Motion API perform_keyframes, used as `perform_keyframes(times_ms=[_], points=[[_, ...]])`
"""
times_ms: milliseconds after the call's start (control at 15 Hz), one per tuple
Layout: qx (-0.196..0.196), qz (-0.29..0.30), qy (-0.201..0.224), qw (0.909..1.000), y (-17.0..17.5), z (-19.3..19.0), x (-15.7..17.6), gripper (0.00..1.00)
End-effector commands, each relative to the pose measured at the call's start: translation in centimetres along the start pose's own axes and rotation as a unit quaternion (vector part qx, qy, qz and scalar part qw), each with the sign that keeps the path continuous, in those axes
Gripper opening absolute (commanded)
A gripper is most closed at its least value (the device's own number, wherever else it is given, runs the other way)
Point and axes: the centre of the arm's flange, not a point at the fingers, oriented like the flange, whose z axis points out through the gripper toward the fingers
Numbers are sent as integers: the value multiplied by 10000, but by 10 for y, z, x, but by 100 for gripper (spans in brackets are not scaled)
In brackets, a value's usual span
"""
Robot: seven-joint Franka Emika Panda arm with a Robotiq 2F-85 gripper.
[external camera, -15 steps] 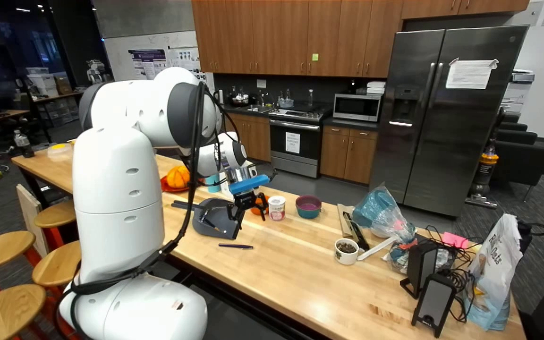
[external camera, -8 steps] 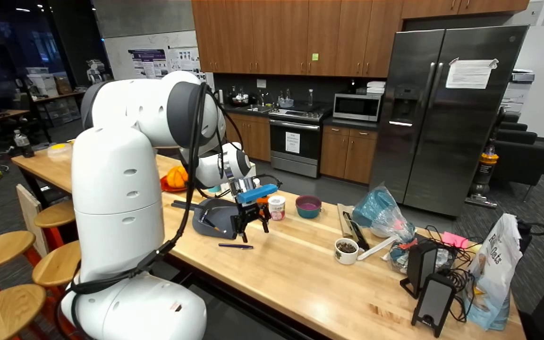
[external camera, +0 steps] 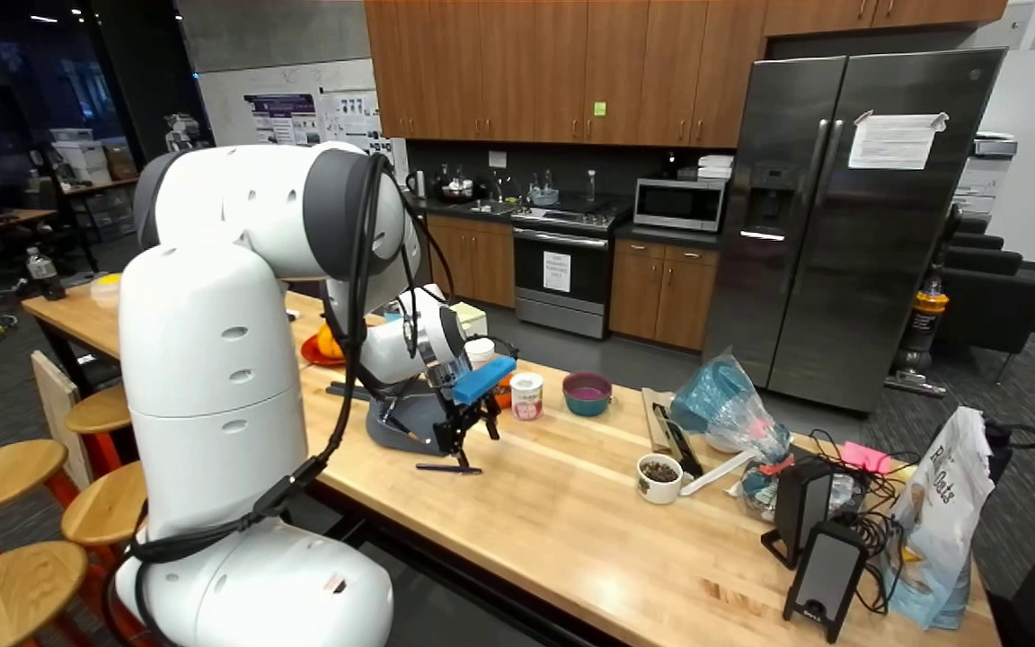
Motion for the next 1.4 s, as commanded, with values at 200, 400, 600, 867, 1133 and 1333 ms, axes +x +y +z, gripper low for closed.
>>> perform_keyframes(times_ms=[200, 400, 600, 867, 1133, 1333], points=[[55, 430, 458, 9980, -1, -11, 3, 100], [50, 474, 467, 9978, -1, -12, 2, 100], [-324, -240, 647, 9971, 2, -15, 9, 100], [-648, -1054, 860, 9886, -9, -13, 20, 100], [-597, -1400, 1155, 9816, -24, 0, 9, 100], [-539, -1551, 1231, 9787, -30, 13, -3, 100]])
